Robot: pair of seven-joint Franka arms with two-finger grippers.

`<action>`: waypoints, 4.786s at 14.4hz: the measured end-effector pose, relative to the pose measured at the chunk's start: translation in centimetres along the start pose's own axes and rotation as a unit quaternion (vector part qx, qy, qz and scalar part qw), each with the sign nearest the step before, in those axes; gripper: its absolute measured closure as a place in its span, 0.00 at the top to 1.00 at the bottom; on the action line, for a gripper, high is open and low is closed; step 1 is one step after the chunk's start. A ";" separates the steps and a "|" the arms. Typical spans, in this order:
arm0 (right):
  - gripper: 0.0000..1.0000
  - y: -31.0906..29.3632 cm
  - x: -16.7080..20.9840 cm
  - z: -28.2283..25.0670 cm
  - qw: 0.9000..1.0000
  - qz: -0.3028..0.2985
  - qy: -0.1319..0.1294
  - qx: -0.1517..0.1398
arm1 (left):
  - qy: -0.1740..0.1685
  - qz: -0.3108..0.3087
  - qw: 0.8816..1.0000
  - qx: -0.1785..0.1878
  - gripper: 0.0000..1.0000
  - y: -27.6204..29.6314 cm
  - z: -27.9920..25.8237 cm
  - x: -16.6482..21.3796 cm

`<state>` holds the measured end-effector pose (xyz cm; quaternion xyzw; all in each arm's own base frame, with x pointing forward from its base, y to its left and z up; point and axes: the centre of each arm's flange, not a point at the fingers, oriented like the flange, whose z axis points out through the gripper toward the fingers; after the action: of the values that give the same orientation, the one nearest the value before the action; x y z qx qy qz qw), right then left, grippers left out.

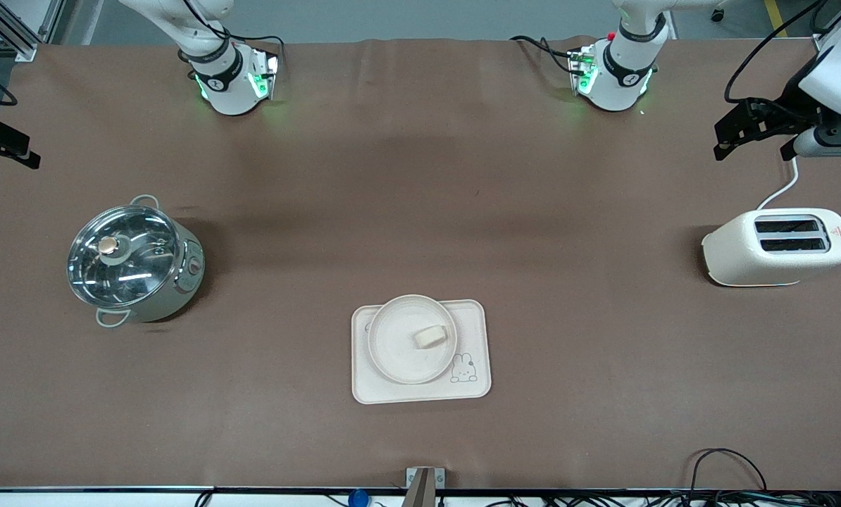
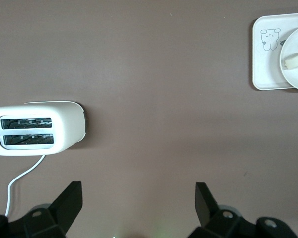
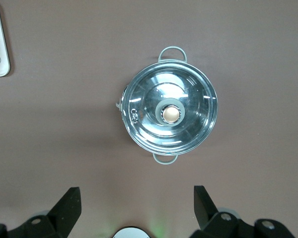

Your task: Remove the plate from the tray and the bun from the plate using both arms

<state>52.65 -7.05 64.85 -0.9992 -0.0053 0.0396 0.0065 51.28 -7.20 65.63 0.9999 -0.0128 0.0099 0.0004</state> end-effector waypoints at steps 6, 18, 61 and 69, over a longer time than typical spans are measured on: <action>1.00 -1.2 0.7 0.8 0.999 -0.009 0.004 0.031 | -0.006 0.000 1.000 0.000 1.00 -0.1 0.3 0.0; 1.00 -7.3 8.0 8.8 0.996 -0.053 0.003 0.074 | -0.013 -0.001 1.000 0.000 1.00 -0.1 1.4 0.6; 0.48 -41.9 19.3 45.3 0.983 0.044 0.104 0.145 | -0.021 -0.003 1.000 0.000 1.00 -0.4 3.2 1.1; 0.07 -42.3 19.9 43.6 0.979 0.039 0.130 0.154 | -0.020 -0.003 1.000 0.000 1.00 -0.4 3.2 1.2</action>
<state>68.56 36.06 20.38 -0.9822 0.0406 -0.0903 0.1598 52.52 -6.86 62.46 0.9999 -0.0095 -0.0100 0.0006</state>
